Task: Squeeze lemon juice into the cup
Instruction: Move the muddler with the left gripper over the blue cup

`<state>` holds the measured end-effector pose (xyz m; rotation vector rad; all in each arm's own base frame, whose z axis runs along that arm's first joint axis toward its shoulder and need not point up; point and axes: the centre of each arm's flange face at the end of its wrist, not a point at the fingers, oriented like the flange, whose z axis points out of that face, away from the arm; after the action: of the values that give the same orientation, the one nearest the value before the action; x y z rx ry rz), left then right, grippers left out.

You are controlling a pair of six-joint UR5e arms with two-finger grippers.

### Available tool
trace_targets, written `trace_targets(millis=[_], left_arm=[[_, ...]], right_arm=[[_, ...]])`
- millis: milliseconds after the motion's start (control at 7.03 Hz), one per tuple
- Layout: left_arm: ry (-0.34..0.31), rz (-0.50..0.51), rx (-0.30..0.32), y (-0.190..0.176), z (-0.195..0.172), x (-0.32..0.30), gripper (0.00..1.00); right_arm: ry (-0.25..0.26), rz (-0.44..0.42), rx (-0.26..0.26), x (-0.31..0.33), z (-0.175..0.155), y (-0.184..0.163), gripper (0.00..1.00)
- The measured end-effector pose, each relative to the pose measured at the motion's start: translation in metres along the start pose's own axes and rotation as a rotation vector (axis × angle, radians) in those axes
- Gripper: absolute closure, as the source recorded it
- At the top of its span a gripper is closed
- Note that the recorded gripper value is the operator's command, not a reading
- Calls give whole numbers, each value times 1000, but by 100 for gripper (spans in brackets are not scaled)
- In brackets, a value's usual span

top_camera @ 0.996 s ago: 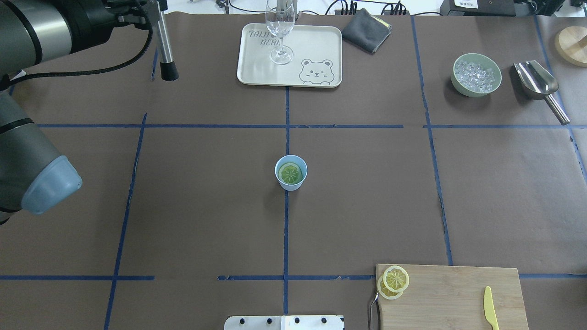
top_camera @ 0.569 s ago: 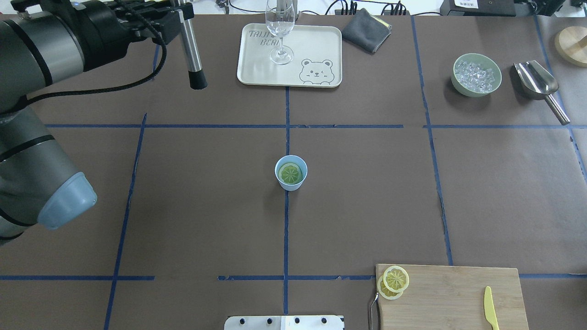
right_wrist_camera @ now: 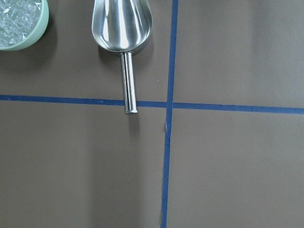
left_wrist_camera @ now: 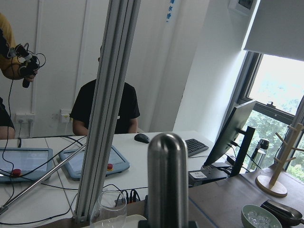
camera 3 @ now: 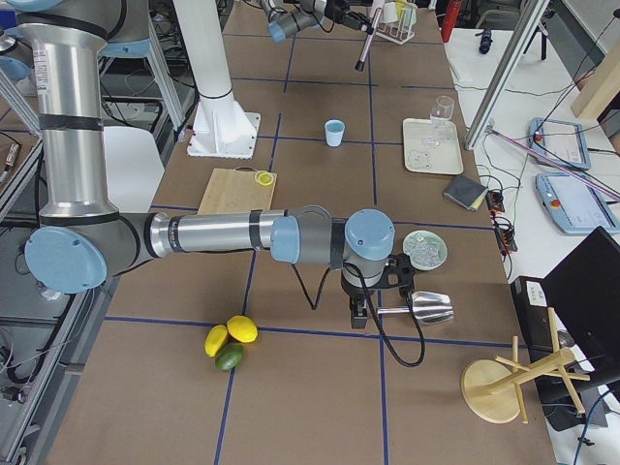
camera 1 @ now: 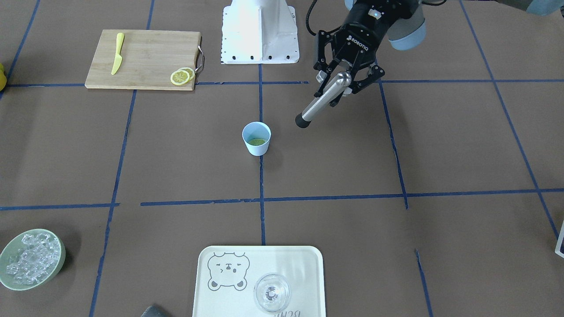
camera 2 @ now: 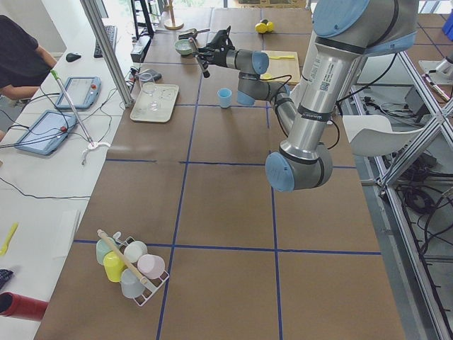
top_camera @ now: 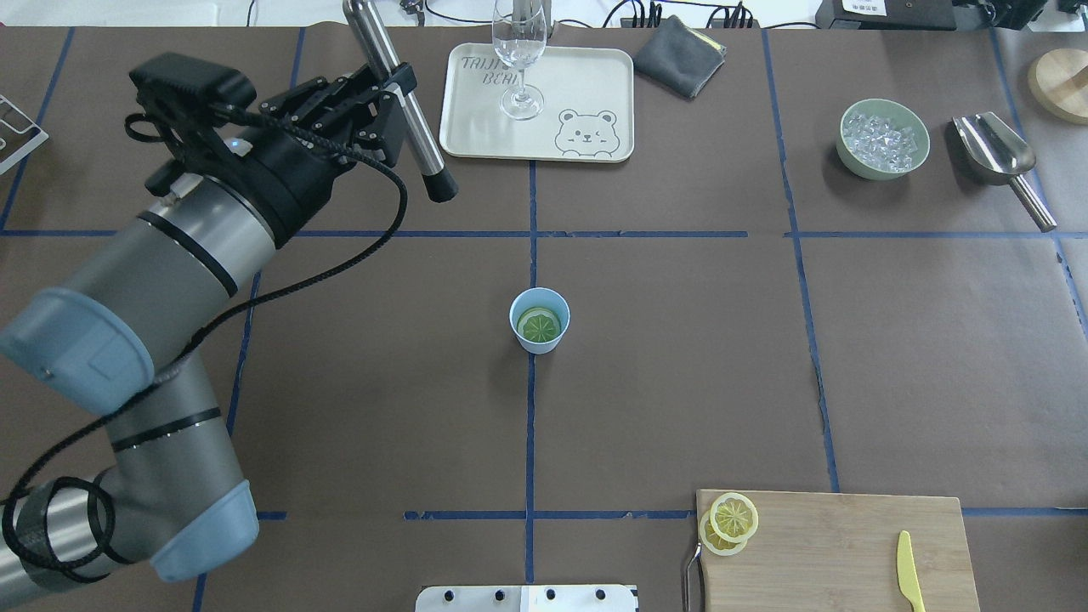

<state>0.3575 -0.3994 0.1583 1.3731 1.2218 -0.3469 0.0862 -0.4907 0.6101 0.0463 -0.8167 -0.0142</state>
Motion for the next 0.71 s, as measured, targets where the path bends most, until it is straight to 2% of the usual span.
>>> trace_targets(millis=[285,427,712], left_arm=[[-61,24,50,52,-27,37,100],[-94,51,57,82,-40,58,100],[-106,115,42,115,-44,87,100]], right_arm=[[-1,7,0,0,0,1,0],[-1,8,0,0,0,2,0],[-2,8,1,-1,0,3,0]])
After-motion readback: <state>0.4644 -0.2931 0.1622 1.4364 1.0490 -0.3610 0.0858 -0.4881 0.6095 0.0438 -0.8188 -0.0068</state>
